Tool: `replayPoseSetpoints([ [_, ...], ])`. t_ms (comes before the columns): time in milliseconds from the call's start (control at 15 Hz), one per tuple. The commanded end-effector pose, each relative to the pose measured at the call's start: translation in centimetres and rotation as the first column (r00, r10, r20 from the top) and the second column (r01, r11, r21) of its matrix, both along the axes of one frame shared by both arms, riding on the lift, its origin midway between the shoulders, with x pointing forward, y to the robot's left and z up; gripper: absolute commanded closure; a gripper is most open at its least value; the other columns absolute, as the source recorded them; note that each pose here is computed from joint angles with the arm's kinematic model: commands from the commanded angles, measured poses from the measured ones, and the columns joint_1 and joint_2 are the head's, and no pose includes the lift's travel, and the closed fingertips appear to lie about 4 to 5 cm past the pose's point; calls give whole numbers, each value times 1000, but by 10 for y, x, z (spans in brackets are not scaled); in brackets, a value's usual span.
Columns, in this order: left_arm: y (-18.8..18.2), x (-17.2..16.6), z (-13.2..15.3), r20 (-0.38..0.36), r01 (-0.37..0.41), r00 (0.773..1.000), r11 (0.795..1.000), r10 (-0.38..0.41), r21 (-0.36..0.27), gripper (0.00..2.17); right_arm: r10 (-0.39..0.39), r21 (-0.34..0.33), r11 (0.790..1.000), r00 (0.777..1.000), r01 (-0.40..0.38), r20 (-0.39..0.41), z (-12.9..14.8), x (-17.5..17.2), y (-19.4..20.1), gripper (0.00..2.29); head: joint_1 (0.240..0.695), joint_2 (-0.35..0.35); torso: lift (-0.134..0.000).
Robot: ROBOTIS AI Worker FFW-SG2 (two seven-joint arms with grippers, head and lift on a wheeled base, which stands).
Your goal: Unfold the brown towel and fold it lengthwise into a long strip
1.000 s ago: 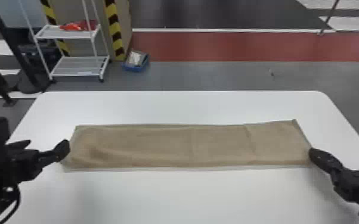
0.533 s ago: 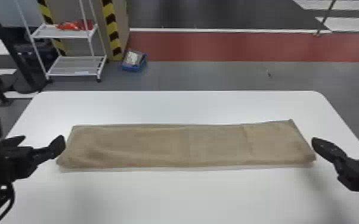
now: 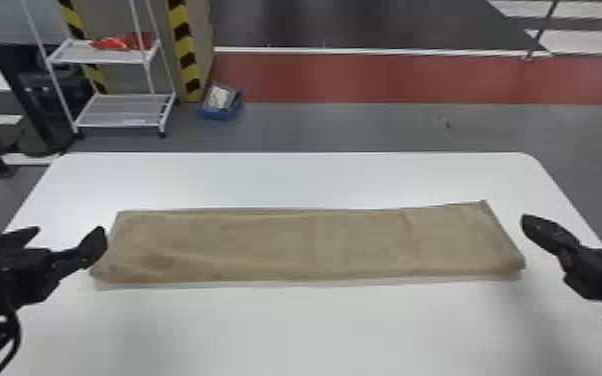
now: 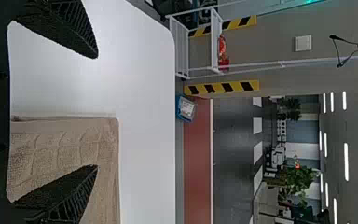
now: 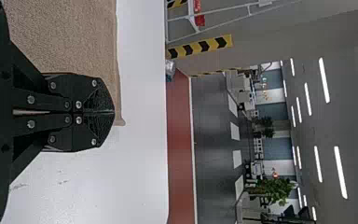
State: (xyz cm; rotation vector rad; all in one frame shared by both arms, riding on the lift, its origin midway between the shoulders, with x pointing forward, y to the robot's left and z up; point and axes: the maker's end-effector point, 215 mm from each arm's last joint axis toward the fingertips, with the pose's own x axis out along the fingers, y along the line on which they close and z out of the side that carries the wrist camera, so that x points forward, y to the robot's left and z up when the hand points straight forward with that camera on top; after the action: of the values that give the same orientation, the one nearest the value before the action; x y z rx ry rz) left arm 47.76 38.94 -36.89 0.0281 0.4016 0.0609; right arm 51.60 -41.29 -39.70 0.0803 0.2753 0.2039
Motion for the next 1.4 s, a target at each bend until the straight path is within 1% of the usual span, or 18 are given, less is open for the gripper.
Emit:
replayPoseSetpoints([
  [0, -2, 0, 2, 7, 5, 1000, 1000, -5, -1, 39, -3, 0, 1000, 1000, 3, -7, -2, 1, -2, 1490, 695, -25, -123],
  [533, -6, 0, 5, 15, 19, 1000, 1000, -19, -3, 43, -6, -2, 1000, 1000, 6, -11, -4, 6, -7, 1487, 695, -37, -123],
  [600, -7, 1, 6, 18, 21, 1000, 1000, -21, -3, 43, -8, 2, 1000, 1000, 8, -14, -5, 6, -8, 1352, 695, -38, -123],
  [733, -9, 1, 7, 27, 23, 999, 1000, -23, -2, 43, -9, 0, 1000, 1000, 9, -16, -6, 6, -10, 603, 695, -42, -123],
  [800, -10, 1, 9, 37, 26, 999, 1000, -26, 0, 43, -9, -1, 1000, 1000, 9, -16, -6, 6, -10, 306, 695, -43, -123],
  [867, -10, 0, 10, 44, 27, 999, 1000, -27, 3, 43, -9, 0, 1000, 1000, 9, -16, -6, 6, -10, 120, 695, -45, -123],
  [1000, -12, -1, 10, 54, 30, 998, 1000, -30, 3, 43, -4, 4, 1000, 1000, 4, -12, -4, 6, -8, 107, 695, -48, -123],
  [1067, -14, -3, 15, 74, 29, 997, 1000, -29, 5, 43, 3, 6, 1000, 1000, -3, -3, 0, 6, -4, 107, 695, -48, -123],
  [1267, -37, -6, 37, 188, 33, 982, 999, -34, 10, 43, 41, 10, 999, 999, -41, 35, 16, 6, 28, 107, 695, -44, -123],
  [1333, -50, -6, 41, 210, 43, 977, 999, -45, 10, 43, 66, 8, 998, 997, -66, 47, 21, 6, 47, 107, 695, -39, -123],
])
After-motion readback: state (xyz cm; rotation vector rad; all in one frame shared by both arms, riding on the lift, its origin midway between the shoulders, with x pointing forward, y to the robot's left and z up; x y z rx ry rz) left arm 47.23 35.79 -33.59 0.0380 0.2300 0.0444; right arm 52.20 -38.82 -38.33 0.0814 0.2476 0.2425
